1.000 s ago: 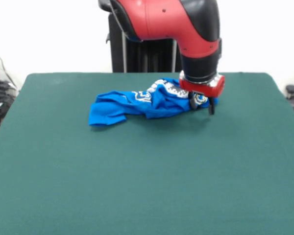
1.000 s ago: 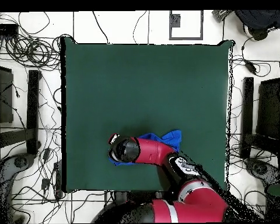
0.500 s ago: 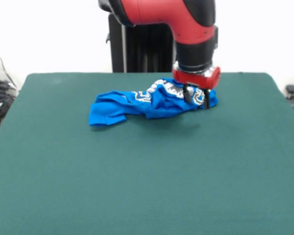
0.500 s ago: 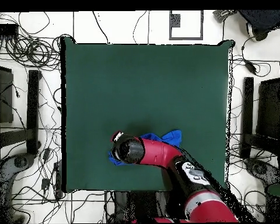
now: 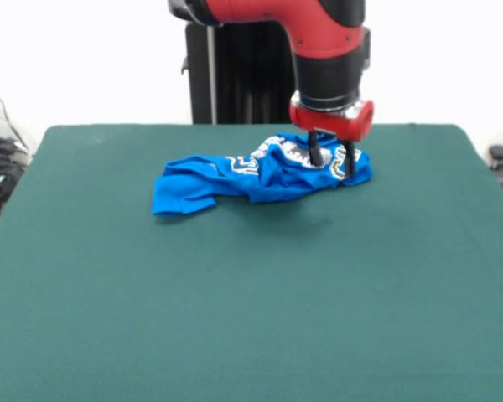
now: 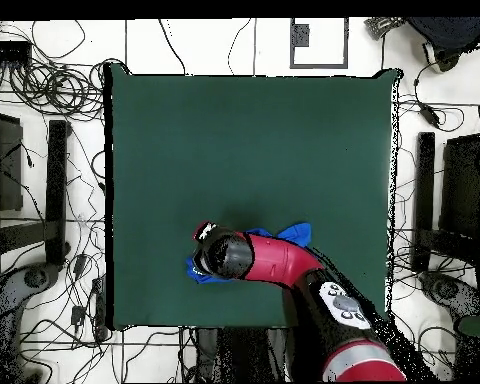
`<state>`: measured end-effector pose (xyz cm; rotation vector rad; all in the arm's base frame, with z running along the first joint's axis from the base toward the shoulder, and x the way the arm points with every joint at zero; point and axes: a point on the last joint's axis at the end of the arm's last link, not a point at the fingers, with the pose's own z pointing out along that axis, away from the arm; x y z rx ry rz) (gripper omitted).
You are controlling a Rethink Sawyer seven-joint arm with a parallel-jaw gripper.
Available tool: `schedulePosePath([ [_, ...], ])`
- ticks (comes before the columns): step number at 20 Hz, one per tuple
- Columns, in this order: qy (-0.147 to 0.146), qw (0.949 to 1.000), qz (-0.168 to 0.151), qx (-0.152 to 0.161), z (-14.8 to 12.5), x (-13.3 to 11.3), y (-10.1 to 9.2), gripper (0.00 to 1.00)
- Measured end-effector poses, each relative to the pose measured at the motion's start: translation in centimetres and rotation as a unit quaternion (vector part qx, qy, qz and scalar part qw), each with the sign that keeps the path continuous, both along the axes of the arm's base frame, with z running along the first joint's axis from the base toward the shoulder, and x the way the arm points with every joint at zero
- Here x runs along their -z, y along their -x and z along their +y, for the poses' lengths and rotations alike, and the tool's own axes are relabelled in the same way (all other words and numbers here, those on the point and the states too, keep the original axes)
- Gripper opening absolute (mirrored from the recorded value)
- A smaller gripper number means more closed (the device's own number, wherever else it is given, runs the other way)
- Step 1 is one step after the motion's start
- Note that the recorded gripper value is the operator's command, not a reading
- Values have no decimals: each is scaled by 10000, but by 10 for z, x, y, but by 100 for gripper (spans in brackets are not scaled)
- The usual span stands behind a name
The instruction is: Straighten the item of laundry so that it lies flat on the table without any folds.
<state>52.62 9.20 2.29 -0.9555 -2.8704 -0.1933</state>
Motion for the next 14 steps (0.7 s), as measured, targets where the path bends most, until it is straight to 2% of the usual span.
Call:
schedulePosePath([
  [9,40,9999,128,-1,-3,3,3,100],
  [14,220,9997,142,36,-14,14,0,100],
])
